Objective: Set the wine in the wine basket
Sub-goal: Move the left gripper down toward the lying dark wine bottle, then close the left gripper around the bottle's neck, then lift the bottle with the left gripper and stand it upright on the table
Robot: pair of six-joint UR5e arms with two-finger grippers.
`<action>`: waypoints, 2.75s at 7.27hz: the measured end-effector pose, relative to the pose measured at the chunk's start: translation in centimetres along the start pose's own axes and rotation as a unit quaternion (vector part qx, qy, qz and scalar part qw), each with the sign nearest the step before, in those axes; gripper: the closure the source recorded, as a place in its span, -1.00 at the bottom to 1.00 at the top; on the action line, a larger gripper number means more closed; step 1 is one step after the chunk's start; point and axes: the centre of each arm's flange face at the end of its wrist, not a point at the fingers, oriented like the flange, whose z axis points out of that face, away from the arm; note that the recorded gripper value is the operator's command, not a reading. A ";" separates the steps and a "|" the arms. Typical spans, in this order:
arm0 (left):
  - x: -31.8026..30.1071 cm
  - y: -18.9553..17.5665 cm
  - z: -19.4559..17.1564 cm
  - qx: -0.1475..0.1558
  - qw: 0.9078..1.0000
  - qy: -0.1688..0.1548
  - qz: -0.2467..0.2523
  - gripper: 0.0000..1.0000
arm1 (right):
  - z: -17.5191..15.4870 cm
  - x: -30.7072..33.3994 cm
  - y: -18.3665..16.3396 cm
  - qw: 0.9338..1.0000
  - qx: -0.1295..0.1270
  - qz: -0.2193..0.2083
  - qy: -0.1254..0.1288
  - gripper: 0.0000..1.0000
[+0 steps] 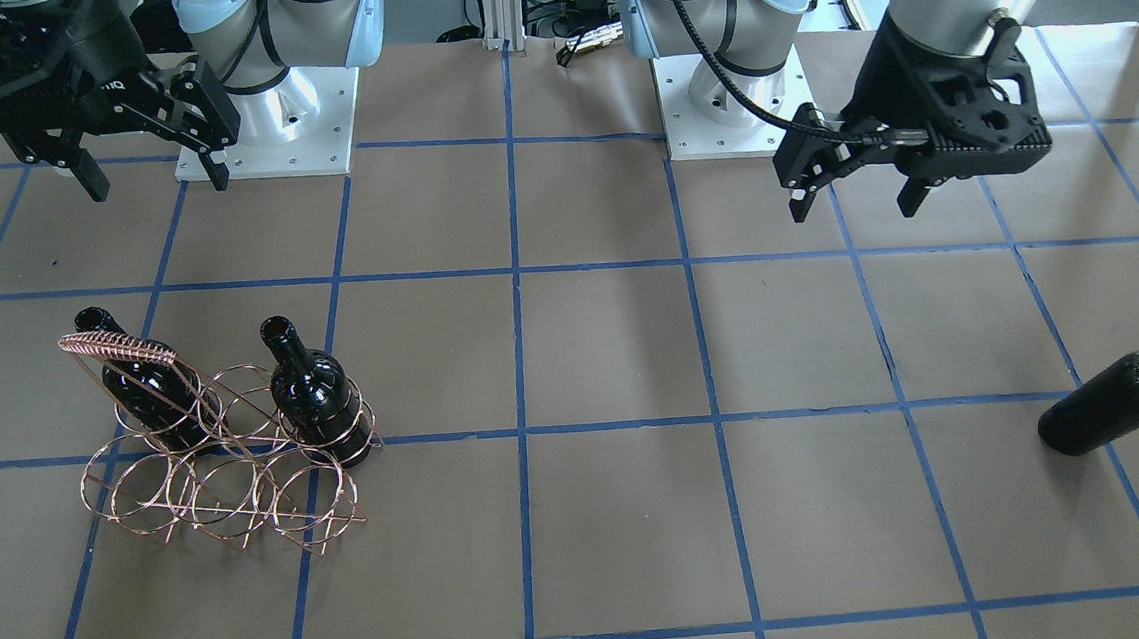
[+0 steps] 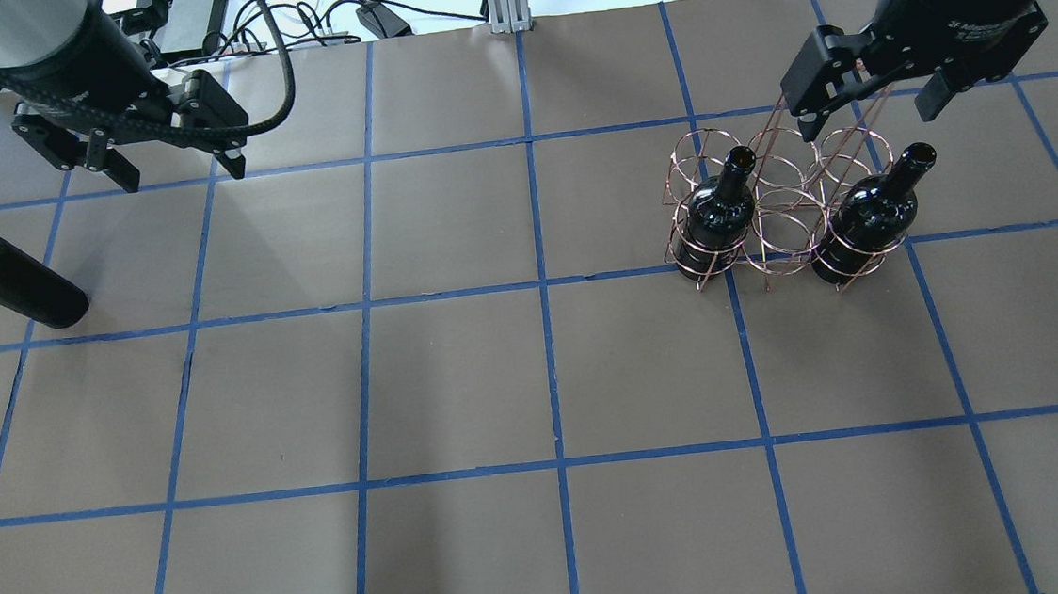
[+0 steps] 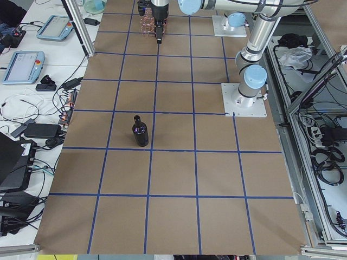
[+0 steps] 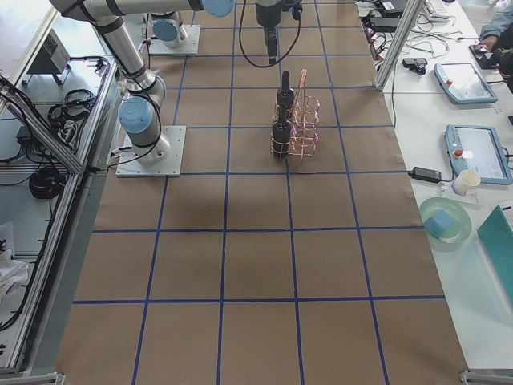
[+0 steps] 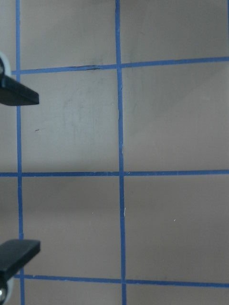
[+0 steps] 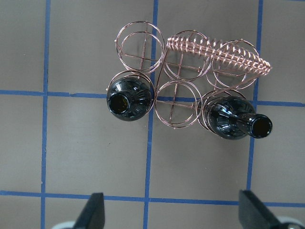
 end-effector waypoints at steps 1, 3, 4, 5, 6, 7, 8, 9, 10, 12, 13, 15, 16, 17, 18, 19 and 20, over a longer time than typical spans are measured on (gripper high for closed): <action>-4.1 -1.1 0.4 0.005 1.000 -0.003 0.004 -1.00 | 0.0 0.0 0.0 1.000 0.000 0.000 0.000 -1.00; -13.8 -2.9 1.5 0.009 1.000 -0.013 0.018 -1.00 | 0.0 0.0 0.0 1.000 0.000 0.000 0.000 -1.00; -18.2 -3.5 2.0 0.013 0.999 -0.019 0.027 -1.00 | 0.0 -0.1 0.0 1.000 0.000 0.000 0.000 -1.00; -22.0 -4.2 2.6 0.013 0.999 -0.024 0.035 -1.00 | 0.0 0.0 0.0 1.000 0.000 0.000 0.000 -1.00; -25.5 -4.8 3.3 0.010 0.999 -0.026 0.039 -1.00 | 0.0 0.0 0.0 1.000 0.000 0.000 0.000 -1.00; -28.7 -5.4 4.2 0.007 0.999 -0.026 0.036 -1.00 | 0.0 0.0 0.0 1.000 0.000 0.000 0.000 -1.00; -31.3 -6.2 5.3 0.008 0.999 -0.028 0.033 -1.00 | 0.0 0.0 0.0 1.000 0.000 0.000 0.000 -1.00; -33.3 -7.0 6.7 0.011 0.999 -0.031 0.033 -1.00 | 0.0 0.0 0.0 1.000 0.000 0.000 0.000 -1.00; -34.6 -7.8 8.4 0.010 0.999 -0.029 0.029 -1.00 | 0.1 0.0 0.0 1.000 -0.001 0.000 0.000 -1.00; -35.9 -8.8 11.6 0.002 1.000 -0.022 0.013 -1.00 | 0.1 0.0 0.0 1.000 -0.001 0.000 0.000 -1.00; -36.2 -9.0 12.6 -0.004 1.000 -0.019 0.005 -0.96 | 0.1 0.0 0.0 1.000 -0.002 0.000 0.000 -1.00; -36.4 -9.1 13.6 -0.012 1.000 -0.016 -0.002 -0.83 | 0.1 0.0 0.0 1.000 -0.002 0.000 0.000 -1.00; -36.3 -9.0 13.9 -0.016 1.000 -0.013 -0.003 -0.65 | 0.1 0.0 0.0 1.000 -0.002 -0.001 0.000 -1.00; -36.2 -8.8 14.4 -0.022 1.000 -0.010 -0.003 -0.57 | 0.1 0.0 0.0 1.000 -0.002 -0.001 0.000 -1.00; -36.2 -8.7 14.7 -0.028 1.000 -0.007 -0.003 -0.44 | 0.1 0.0 0.0 1.000 -0.002 -0.001 0.000 -1.00; -36.1 -8.6 14.8 -0.032 0.999 -0.006 -0.003 -0.16 | 0.2 0.0 0.1 1.000 -0.002 -0.001 0.000 -1.00; -36.2 -8.5 14.9 -0.035 0.999 -0.009 -0.003 -0.12 | 0.3 0.0 0.1 1.000 -0.004 -0.001 0.000 -1.00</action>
